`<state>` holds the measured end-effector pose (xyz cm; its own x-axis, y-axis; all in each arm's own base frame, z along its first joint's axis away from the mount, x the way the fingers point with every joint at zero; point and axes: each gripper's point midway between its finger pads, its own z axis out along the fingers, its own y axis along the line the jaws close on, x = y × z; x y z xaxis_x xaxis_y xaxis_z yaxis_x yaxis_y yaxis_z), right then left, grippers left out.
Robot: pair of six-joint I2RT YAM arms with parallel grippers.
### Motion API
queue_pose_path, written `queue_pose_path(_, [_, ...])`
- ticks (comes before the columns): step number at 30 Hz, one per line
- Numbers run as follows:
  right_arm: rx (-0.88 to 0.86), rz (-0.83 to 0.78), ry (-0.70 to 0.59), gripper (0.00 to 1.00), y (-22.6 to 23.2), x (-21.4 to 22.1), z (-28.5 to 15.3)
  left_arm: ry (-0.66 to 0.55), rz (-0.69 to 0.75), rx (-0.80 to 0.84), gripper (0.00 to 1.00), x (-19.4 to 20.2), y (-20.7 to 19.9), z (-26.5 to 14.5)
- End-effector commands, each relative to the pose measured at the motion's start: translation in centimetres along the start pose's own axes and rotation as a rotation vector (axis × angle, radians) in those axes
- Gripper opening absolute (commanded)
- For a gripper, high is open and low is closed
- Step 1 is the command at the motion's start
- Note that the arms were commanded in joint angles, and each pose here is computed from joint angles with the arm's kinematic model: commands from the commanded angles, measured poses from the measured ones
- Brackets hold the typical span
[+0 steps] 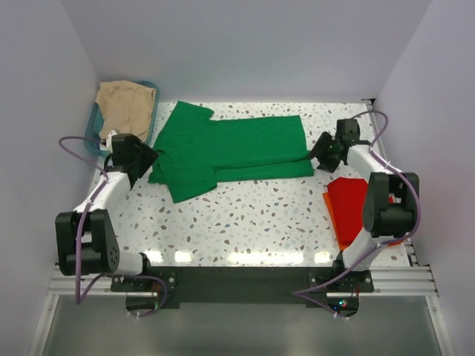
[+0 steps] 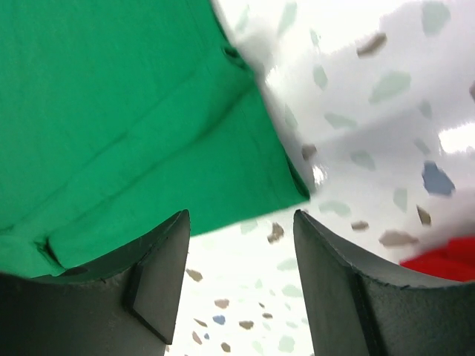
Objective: Fold and stack the t-shirts
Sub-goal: Fold the tshirt
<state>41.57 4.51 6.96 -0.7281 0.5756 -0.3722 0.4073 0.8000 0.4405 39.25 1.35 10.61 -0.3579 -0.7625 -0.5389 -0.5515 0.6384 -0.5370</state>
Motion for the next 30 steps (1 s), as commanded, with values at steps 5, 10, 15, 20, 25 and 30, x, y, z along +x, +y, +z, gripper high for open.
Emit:
queue_pose_path(5, [-0.015,0.031,-0.037,0.58,-1.4,2.2,-1.3,-0.004,-0.069,-0.096,0.58,2.7,4.5,-1.1])
queue_pose_path(10, [-0.018,0.044,-0.016,0.56,-1.7,3.0,-0.4,0.021,-0.082,-0.125,0.55,3.5,5.2,0.1])
queue_pose_path(15, [0.000,0.060,0.006,0.55,-2.4,3.4,1.1,0.035,-0.088,-0.136,0.54,4.0,5.5,1.3])
queue_pose_path(20, [0.002,0.085,0.017,0.54,-2.5,3.5,2.3,0.033,-0.089,-0.138,0.56,4.0,5.5,2.1])
queue_pose_path(25, [-0.005,0.105,0.008,0.53,-2.2,3.0,3.2,0.023,-0.088,-0.167,0.56,4.0,6.2,2.7])
queue_pose_path(30, [-0.001,0.119,-0.002,0.40,-2.1,2.4,3.7,0.014,-0.079,-0.189,0.55,3.8,6.5,3.4])
